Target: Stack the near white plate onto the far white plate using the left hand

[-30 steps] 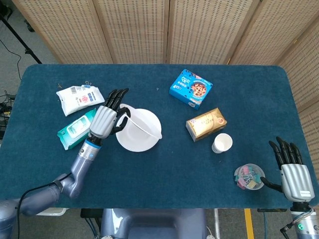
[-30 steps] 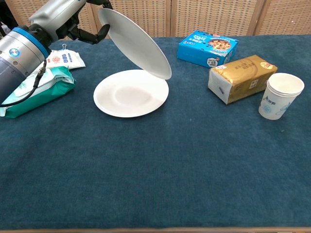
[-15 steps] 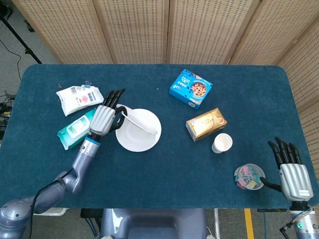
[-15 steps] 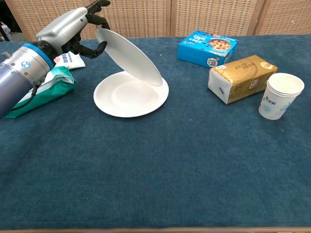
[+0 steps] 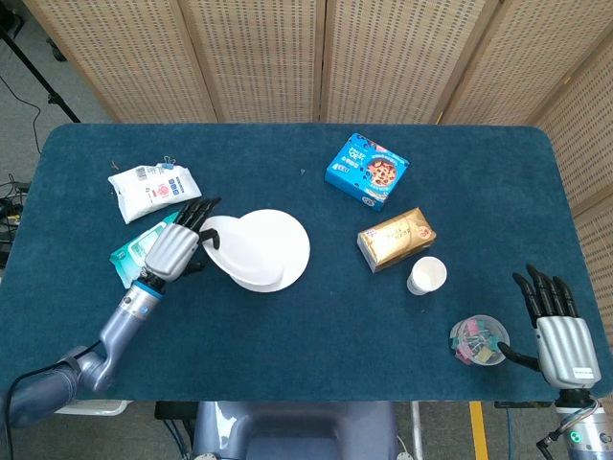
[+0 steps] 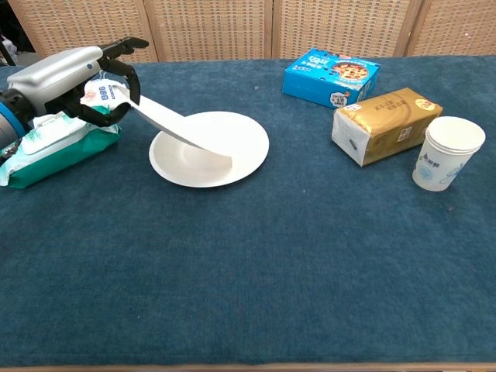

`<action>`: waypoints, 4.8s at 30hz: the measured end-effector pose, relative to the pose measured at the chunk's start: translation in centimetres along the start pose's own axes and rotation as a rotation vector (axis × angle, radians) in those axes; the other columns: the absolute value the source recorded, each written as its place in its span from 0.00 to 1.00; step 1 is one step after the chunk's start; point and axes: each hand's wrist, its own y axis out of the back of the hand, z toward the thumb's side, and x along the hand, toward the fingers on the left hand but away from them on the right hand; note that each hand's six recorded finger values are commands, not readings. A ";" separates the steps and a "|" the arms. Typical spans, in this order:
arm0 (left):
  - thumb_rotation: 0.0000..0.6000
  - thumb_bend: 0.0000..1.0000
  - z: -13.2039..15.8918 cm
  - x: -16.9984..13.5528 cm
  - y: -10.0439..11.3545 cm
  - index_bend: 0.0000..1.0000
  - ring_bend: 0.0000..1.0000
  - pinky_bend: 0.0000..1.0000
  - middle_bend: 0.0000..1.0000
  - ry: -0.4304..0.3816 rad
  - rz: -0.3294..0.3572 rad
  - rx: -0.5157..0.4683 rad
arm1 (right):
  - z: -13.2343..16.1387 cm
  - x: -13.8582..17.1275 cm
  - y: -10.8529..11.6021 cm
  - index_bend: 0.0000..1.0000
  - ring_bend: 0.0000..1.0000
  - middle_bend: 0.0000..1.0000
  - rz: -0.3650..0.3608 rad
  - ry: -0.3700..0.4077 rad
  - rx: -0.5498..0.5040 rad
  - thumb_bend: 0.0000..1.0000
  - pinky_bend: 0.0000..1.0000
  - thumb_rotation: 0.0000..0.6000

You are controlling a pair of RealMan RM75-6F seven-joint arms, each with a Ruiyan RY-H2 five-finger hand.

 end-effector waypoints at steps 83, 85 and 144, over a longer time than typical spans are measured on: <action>1.00 0.00 5.0 -8.1 -1.4 0.00 0.00 0.00 0.00 -0.028 -0.498 -0.105 | 0.3 1.0 1.4 0.00 0.00 0.00 -0.011 0.032 -0.060 0.00 0.00 1.00; 1.00 0.00 5.3 -7.2 -2.0 0.00 0.00 0.00 0.00 -0.014 -0.527 -0.130 | 0.3 0.9 1.4 0.00 0.00 0.00 -0.011 0.031 -0.061 0.00 0.00 1.00; 1.00 0.00 0.7 -6.9 5.6 0.00 0.00 0.00 0.00 0.090 -0.185 -0.157 | 0.4 1.0 1.7 0.00 0.00 0.00 -0.027 0.033 -0.060 0.00 0.00 1.00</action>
